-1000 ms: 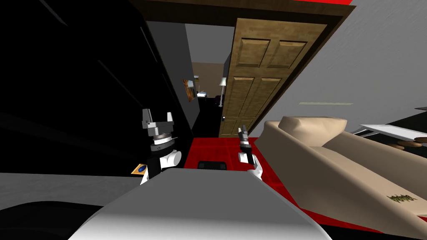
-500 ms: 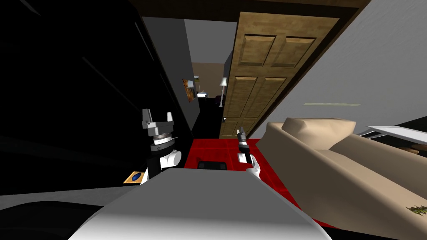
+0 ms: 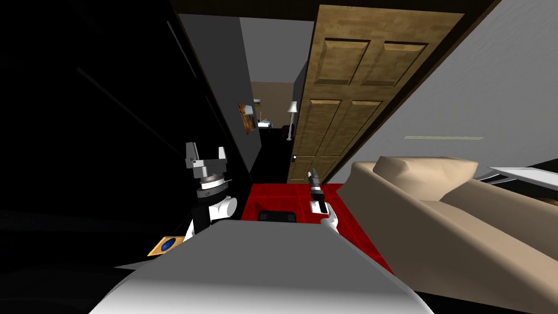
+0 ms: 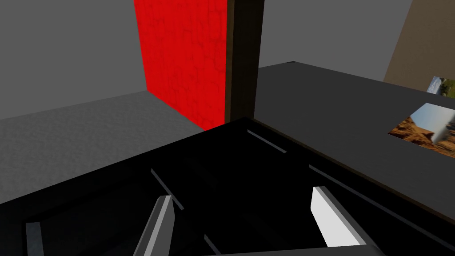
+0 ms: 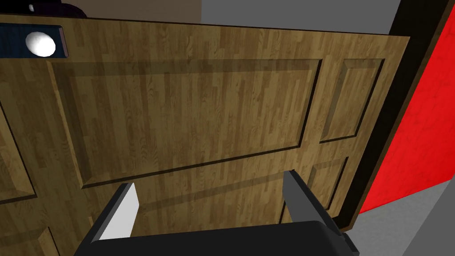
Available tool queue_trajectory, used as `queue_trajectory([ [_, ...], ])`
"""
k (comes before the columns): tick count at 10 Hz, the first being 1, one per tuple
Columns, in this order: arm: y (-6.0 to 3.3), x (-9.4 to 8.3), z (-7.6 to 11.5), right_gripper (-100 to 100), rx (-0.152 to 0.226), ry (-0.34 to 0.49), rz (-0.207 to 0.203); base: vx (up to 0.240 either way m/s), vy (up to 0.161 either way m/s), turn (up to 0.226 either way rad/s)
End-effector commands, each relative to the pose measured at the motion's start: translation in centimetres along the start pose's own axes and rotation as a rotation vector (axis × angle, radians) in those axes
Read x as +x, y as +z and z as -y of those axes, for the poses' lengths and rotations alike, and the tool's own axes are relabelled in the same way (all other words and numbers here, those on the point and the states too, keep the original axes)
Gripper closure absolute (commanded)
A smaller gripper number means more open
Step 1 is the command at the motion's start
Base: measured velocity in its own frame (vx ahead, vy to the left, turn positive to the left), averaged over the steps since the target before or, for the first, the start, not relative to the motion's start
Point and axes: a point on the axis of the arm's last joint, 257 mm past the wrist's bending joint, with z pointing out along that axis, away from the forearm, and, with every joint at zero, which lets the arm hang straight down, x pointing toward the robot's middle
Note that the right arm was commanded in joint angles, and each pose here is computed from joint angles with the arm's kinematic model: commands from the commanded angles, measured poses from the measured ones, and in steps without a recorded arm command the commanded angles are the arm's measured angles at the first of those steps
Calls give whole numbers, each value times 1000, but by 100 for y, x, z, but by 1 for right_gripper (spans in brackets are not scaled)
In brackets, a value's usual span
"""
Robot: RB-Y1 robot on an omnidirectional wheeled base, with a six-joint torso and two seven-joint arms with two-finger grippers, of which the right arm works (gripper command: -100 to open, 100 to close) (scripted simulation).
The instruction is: Pull the door open
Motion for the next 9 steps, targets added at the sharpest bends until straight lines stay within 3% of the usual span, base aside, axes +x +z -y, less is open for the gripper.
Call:
queue_trajectory([
  [1,-23,-6,123,-100,24,5,-4,95,8,8],
  [9,-133,20,619,-100,115,27,-20,87,10,8],
])
